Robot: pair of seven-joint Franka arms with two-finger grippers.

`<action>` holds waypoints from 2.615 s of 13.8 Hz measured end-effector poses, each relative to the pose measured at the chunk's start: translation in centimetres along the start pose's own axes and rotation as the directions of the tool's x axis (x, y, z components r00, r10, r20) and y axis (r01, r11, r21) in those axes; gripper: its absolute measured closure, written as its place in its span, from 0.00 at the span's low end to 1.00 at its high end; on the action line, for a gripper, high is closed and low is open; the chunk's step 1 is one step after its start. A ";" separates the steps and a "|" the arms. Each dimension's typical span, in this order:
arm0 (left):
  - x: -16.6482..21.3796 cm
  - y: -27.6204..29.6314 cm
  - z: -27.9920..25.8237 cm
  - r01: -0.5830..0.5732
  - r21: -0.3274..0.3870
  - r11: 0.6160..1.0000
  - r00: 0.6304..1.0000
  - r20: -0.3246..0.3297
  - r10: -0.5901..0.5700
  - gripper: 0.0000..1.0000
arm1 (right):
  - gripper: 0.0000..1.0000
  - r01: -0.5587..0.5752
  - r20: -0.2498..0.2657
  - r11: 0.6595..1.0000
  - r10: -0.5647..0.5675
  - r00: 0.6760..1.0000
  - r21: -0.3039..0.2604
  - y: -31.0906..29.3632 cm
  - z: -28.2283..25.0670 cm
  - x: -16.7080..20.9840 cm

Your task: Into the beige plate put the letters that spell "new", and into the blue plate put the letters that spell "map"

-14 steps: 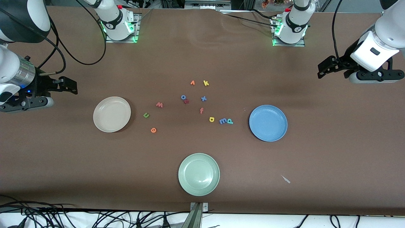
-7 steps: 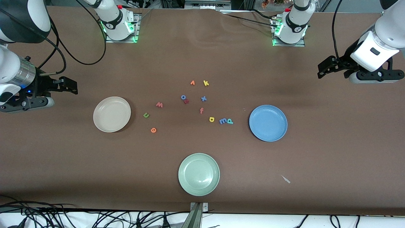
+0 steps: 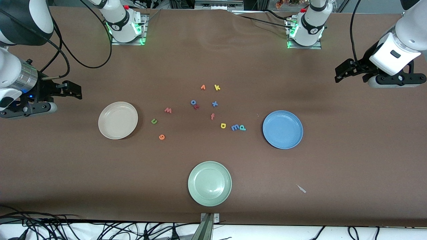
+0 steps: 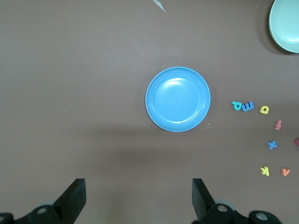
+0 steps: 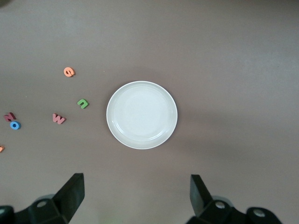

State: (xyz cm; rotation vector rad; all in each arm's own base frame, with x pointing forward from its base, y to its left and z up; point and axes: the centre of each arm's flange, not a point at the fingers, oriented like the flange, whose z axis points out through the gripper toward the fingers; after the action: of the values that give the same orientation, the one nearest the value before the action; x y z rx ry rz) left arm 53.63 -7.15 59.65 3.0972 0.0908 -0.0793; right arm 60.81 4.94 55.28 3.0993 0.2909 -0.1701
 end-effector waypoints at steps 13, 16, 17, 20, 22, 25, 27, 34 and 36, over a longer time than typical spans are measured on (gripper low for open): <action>0.0 0.0 0.0 0.000 0.000 1.000 1.000 0.000 0.000 0.00 | 0.00 -0.002 0.002 1.000 0.002 1.000 0.000 0.1 0.1 0.0; 0.0 0.0 0.0 0.000 0.000 1.000 1.000 0.000 0.000 0.00 | 0.00 -0.003 0.002 1.000 0.003 1.000 0.000 0.2 0.1 0.0; 0.1 0.0 0.1 0.000 0.000 1.000 1.000 0.002 0.000 0.00 | 0.00 -0.003 0.002 1.000 0.003 1.000 0.000 0.2 0.1 0.0; 0.4 0.2 0.9 -0.004 0.003 1.000 1.000 0.021 0.004 0.00 | 0.00 -0.003 0.008 1.000 0.003 1.000 0.001 0.1 0.4 0.0; 0.5 2.1 2.2 -0.039 0.008 0.999 0.998 0.051 0.038 0.00 | 0.00 0.001 0.014 1.000 -0.001 1.000 0.003 -0.1 0.9 0.1; 0.4 7.1 5.6 -0.128 0.013 0.992 0.985 0.118 0.126 0.00 | 0.00 0.013 0.006 1.000 -0.013 1.000 0.014 -1.4 2.8 0.7; 0.4 9.1 7.6 -0.168 0.012 0.986 0.974 0.157 0.164 0.00 | 0.00 -0.011 -0.012 0.999 0.011 1.000 0.034 -3.2 4.7 1.4; 0.9 19.3 19.4 -0.434 -0.058 0.899 0.868 0.239 0.435 0.00 | 0.00 -0.128 -0.069 0.989 0.133 0.989 0.073 -13.5 13.1 2.0; 1.4 21.8 23.2 -0.509 -0.090 0.856 0.831 0.209 0.516 0.00 | 0.00 -0.174 -0.075 0.982 0.180 0.981 0.078 -16.5 15.8 1.4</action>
State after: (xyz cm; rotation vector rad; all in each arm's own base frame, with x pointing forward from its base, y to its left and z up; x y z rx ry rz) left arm 55.14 -29.81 37.30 2.9329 -0.7379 -0.4029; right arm 57.43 20.90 39.18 3.1858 0.0088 -0.0509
